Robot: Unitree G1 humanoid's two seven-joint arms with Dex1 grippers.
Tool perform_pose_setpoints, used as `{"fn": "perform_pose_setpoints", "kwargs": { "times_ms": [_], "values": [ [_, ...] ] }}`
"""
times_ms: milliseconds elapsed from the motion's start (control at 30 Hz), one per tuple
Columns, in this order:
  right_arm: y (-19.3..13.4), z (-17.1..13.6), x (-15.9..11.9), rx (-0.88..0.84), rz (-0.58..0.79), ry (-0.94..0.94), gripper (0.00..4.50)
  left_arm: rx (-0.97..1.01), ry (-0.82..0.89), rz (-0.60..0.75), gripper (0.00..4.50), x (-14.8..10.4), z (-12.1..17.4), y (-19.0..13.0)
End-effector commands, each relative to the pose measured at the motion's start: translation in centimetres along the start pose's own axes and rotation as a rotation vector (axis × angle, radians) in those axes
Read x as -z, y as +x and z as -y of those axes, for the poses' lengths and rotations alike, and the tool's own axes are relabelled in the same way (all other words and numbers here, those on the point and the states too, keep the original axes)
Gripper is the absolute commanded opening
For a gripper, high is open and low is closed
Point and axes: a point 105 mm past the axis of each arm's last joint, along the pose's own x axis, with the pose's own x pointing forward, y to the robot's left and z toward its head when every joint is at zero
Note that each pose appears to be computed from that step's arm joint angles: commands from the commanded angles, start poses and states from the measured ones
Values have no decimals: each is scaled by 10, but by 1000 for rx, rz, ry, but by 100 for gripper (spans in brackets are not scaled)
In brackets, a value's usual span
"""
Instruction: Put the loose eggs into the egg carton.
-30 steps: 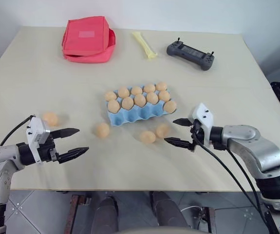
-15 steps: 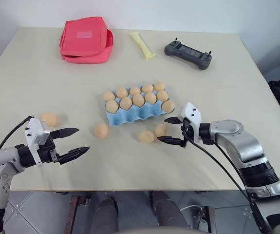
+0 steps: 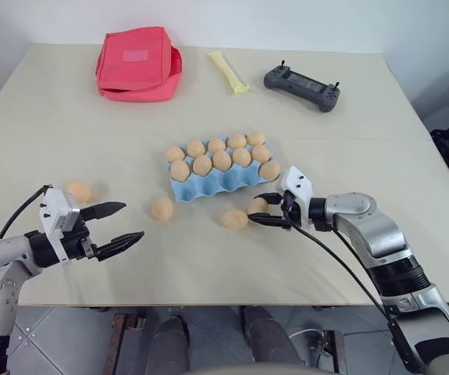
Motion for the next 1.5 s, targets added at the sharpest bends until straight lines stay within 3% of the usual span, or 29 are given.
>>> {"fn": "perform_pose_setpoints", "kwargs": {
  "times_ms": [33, 300, 433, 833, 1033, 1067, 1333, 1500],
  "values": [
    [-14, 7, -26, 44, 65, -64, 230, 10, 45, 49, 450, -12, 3, 2],
    [-27, 14, -53, 106, 111, -105, 230, 12, 49, 61, 450, -13, 0, 7],
    [-16, 24, -72, 134, 187, -72, 230, 4, 59, 74, 450, -14, -4, 11],
    [18, 44, -78, 153, 226, -56, 230, -27, 74, 98, 450, -16, -6, 12],
    [24, 41, -82, 131, 231, -65, 433, -34, 74, 104, 450, -16, -6, 13],
    [23, 41, -83, 128, 233, -68, 446, -34, 74, 105, 450, -17, -6, 13],
    [-3, 32, -90, 106, 235, -102, 446, -19, 64, 116, 450, -19, -5, 13],
    [-40, 11, -62, 14, 119, -72, 446, 5, 24, 103, 450, -17, -6, 6]
  ]
}}
